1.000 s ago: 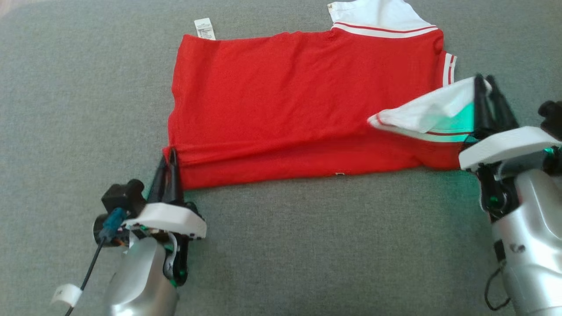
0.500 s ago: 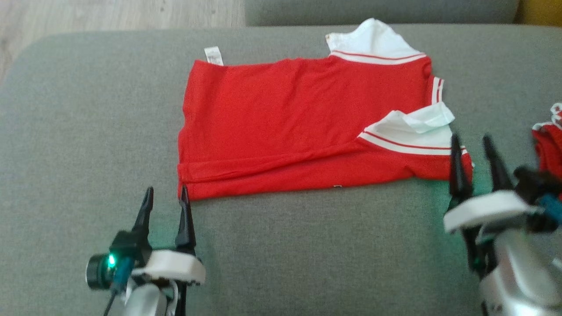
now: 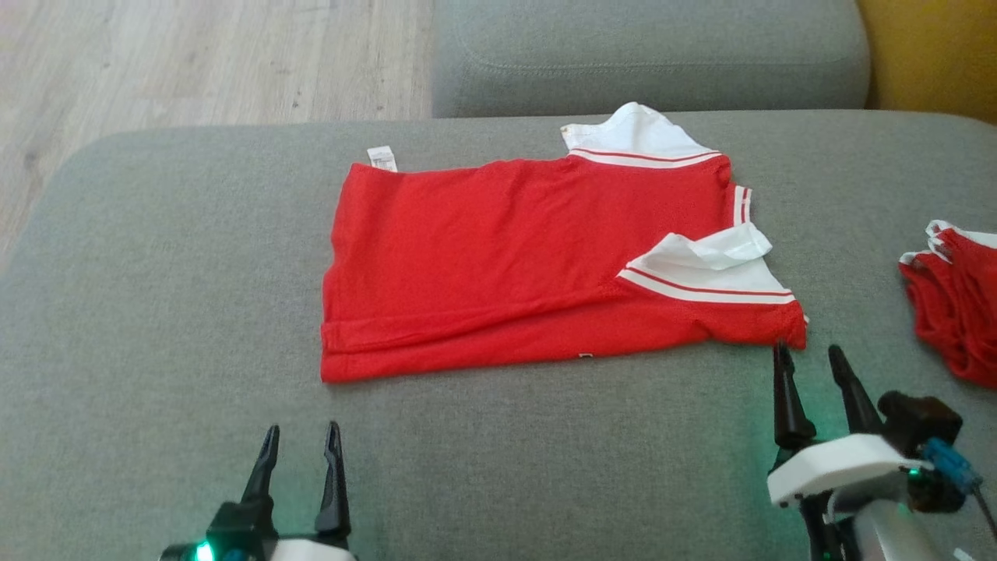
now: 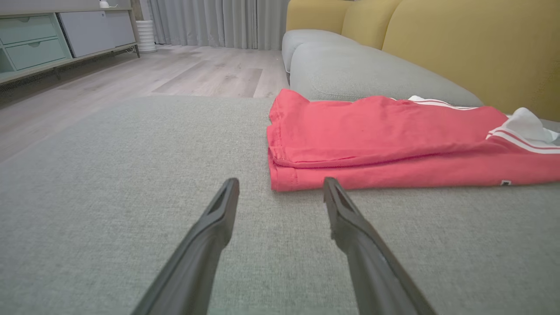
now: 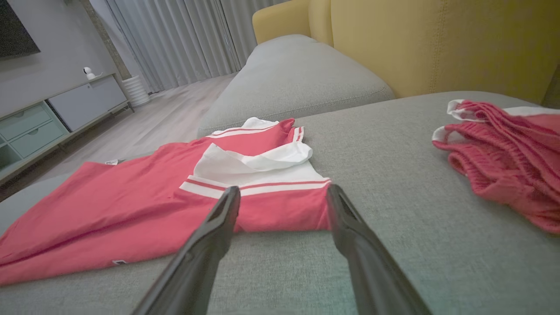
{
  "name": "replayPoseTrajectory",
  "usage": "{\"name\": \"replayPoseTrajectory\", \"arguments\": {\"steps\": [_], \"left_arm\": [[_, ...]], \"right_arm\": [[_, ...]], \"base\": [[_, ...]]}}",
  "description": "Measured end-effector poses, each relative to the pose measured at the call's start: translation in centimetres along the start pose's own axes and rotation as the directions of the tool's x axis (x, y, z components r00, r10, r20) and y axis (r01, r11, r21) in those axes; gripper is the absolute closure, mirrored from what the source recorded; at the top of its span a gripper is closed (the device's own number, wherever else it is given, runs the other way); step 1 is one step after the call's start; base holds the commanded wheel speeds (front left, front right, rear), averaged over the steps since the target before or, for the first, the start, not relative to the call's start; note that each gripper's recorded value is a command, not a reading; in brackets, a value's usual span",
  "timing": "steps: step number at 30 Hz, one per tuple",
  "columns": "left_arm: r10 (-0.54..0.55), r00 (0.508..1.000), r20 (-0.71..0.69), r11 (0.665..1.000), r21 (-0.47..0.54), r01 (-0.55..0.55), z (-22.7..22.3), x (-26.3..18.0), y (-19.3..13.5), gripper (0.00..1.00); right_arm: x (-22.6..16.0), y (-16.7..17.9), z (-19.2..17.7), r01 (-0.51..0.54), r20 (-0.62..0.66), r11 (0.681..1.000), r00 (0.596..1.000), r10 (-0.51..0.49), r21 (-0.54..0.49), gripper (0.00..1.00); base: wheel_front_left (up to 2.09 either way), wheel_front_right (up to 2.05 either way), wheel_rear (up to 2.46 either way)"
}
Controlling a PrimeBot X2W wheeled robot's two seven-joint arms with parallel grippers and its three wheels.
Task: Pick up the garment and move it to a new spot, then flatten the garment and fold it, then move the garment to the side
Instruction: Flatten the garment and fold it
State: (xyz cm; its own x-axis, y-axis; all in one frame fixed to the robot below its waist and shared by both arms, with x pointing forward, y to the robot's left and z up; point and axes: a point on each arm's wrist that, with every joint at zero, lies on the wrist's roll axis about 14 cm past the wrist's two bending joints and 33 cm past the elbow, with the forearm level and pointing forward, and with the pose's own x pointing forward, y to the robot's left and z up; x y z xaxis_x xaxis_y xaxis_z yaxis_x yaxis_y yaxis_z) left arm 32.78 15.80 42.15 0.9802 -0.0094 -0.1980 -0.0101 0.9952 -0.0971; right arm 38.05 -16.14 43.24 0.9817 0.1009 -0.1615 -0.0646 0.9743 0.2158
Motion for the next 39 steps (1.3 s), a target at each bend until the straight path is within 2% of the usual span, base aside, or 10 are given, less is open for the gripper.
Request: {"name": "replayPoseTrajectory", "arguments": {"steps": [7, 11, 21, 32, 33, 34, 35, 36, 39], "left_arm": [[-0.005, 1.000, -0.007, 1.000, -0.001, 0.005, -0.2, 0.0, -0.1, 0.00], [-0.019, 1.000, -0.024, 0.999, -0.035, 0.018, -0.6, 0.5, -0.4, 0.00], [-0.088, 0.993, -0.075, 0.989, -0.129, 0.078, -1.2, 5.9, -1.3, 0.00], [-0.110, 0.975, -0.192, 0.985, -0.151, 0.081, -4.6, 8.4, -2.1, 0.00], [-0.113, 0.975, -0.194, 0.984, -0.154, 0.083, -4.7, 8.6, -2.2, 0.03], [-0.118, 0.973, -0.196, 0.984, -0.154, 0.088, -4.8, 8.8, -2.4, 0.57], [-0.120, 0.973, -0.199, 0.984, -0.155, 0.090, -4.8, 8.9, -2.4, 0.89], [-0.124, 0.972, -0.201, 0.983, -0.158, 0.092, -4.9, 9.0, -2.6, 1.00], [-0.142, 0.968, -0.208, 0.980, -0.164, 0.108, -5.2, 9.0, -3.0, 1.00]], "right_arm": [[-0.1, 0.1, -0.5, 0.001, -0.015, 1.000, 1.000, -0.001, 0.006, 0.00], [0.2, 0.3, -1.2, -0.005, -0.034, 1.000, 0.999, 0.005, 0.008, 0.00], [3.7, 0.6, -1.0, -0.020, -0.034, 1.000, 0.999, 0.021, 0.010, 0.00], [4.2, -2.4, -2.3, 0.056, -0.070, 0.998, 0.996, -0.056, 0.009, 0.00], [4.2, -2.8, -2.4, 0.066, -0.074, 0.998, 0.995, -0.065, 0.008, 0.00], [4.2, -3.0, -2.6, 0.075, -0.078, 0.997, 0.994, -0.074, 0.009, 0.00], [4.2, -3.3, -2.7, 0.083, -0.082, 0.996, 0.993, -0.082, 0.011, 0.00], [4.3, -3.5, -2.8, 0.090, -0.086, 0.996, 0.992, -0.089, 0.012, 0.00], [4.6, -3.9, -3.2, 0.103, -0.100, 0.995, 0.990, -0.101, 0.015, 0.00]], "base": [[0.00, 0.00, 0.00], [0.00, 0.00, 0.00], [0.00, 0.00, 0.00], [0.00, 0.00, 0.00], [0.00, 0.00, 0.00], [0.00, 0.00, 0.00], [0.00, 0.00, 0.00], [0.00, 0.00, 0.00], [0.00, 0.00, 0.00]]}}
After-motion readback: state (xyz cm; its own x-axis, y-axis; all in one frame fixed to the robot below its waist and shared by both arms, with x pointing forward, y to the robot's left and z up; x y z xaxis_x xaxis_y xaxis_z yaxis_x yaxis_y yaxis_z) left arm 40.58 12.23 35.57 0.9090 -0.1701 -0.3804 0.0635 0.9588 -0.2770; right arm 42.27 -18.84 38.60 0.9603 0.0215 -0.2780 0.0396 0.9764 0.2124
